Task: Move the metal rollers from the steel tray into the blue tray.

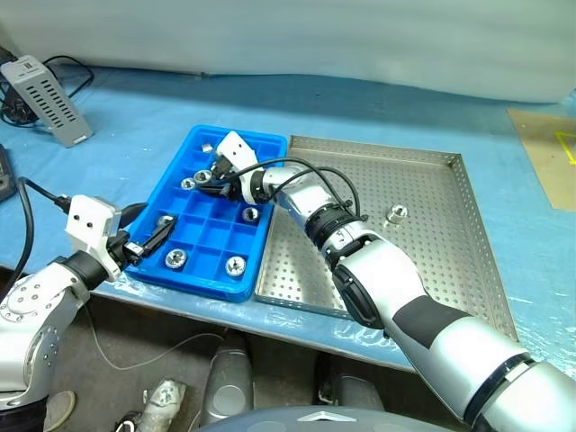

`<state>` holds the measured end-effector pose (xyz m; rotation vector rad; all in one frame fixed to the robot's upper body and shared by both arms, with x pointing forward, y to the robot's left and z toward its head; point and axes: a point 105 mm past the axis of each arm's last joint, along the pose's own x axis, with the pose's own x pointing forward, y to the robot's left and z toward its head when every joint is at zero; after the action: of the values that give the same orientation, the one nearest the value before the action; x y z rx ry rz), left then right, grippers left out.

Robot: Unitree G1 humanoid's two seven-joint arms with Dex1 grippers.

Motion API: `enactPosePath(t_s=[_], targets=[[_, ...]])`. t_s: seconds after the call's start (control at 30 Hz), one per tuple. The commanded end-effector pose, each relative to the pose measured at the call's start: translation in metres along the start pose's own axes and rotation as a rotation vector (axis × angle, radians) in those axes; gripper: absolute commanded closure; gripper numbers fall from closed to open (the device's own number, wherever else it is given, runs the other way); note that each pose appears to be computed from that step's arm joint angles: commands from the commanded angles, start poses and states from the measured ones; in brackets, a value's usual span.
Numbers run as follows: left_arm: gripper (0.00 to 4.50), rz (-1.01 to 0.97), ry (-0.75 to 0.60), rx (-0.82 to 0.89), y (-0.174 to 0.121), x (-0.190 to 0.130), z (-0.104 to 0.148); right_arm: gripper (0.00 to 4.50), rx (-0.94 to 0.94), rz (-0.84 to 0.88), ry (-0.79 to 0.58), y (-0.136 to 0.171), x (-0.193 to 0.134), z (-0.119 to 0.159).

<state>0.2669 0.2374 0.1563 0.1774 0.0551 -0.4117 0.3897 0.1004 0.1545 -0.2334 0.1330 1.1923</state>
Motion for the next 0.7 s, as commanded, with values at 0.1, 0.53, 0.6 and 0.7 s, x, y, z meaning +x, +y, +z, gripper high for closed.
enactPosePath(t_s=[0.1, 0.53, 0.6, 0.7], targets=[[1.01, 0.009, -0.042, 0.034, -0.001, -0.002, 0.014, 2.91, 0.015, 0.169, -0.051, 0.057, 0.029, 0.005], [1.01, 0.009, -0.042, 0.030, -0.001, -0.001, 0.014, 0.58, -0.006, 0.181, -0.056, 0.064, 0.031, 0.005], [1.01, 0.007, -0.041, 0.031, -0.001, 0.000, 0.014, 0.58, -0.006, 0.156, -0.071, 0.056, 0.028, 0.010], [1.01, -0.011, -0.047, 0.028, -0.002, 0.003, 0.016, 0.58, -0.021, 0.111, -0.099, 0.039, 0.020, 0.024]])
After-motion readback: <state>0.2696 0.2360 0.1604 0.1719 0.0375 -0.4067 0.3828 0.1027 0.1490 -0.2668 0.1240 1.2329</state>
